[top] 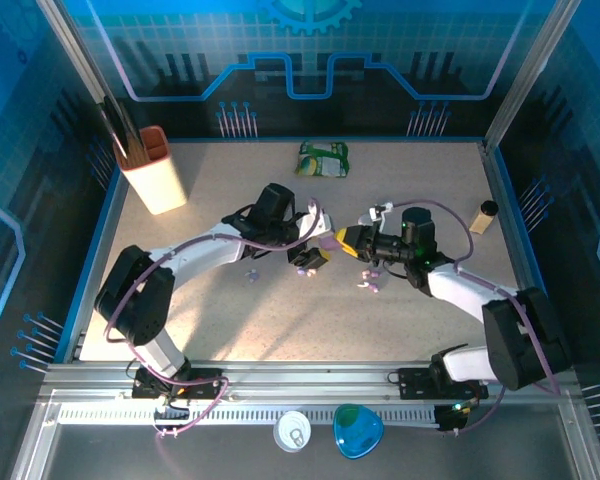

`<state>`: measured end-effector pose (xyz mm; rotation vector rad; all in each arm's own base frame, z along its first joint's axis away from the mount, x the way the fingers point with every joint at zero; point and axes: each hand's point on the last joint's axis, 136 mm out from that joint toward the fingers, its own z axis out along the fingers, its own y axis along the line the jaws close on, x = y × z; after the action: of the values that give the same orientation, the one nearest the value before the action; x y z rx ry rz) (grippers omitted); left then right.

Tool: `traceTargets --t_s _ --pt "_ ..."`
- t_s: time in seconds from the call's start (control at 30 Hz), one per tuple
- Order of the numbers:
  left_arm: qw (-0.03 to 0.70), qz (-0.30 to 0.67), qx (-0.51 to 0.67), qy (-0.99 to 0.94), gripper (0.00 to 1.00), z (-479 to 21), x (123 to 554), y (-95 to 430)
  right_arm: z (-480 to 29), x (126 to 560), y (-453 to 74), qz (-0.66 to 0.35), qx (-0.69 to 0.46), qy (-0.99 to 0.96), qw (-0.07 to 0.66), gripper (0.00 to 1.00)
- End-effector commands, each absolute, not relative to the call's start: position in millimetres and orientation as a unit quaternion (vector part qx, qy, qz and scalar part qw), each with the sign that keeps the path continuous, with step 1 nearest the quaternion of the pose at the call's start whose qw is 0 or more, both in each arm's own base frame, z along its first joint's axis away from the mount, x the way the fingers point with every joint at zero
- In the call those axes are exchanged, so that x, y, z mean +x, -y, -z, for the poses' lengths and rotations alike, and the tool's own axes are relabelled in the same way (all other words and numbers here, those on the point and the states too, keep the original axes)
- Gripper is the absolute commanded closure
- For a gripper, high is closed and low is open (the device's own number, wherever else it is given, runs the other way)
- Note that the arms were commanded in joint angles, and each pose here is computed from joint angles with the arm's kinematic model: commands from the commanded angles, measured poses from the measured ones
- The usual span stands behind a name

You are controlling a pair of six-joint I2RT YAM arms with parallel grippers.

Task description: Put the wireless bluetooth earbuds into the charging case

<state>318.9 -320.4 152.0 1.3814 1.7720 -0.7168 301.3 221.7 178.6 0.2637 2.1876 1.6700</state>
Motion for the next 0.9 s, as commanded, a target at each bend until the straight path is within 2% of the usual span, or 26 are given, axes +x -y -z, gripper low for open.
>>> traceTargets --t_s 0.0,0.03,0.1,0.17,0.47,0.6,0.87 --pt "0.455 0.326 0.501 -0.66 0.22 -194 322 325 -202 298 -214 -0.615 0.078 -0.754 0.216 0.87" --pt "0.47 0.333 0.492 -0.653 0.2 -200 322 324 -207 296 -212 -0.621 0.082 -0.748 0.219 0.87" --pt "0.5 0.358 0.469 -0.634 0.04 -210 318 323 -219 291 -209 -0.637 0.087 -0.734 0.218 0.87" --pt "0.521 0.381 0.447 -0.619 0.01 -220 316 321 -228 286 -207 -0.652 0.094 -0.721 0.217 0.87" --pt "0.566 0.462 0.408 -0.548 0.05 -261 303 323 -274 274 -201 -0.718 0.13 -0.649 0.214 0.88" --pt "0.565 0.498 0.414 -0.511 0.1 -278 297 329 -287 271 -204 -0.737 0.134 -0.629 0.206 0.89" --pt "0.583 0.5 0.427 -0.477 0.14 -289 295 332 -305 267 -210 -0.754 0.128 -0.61 0.208 0.89"
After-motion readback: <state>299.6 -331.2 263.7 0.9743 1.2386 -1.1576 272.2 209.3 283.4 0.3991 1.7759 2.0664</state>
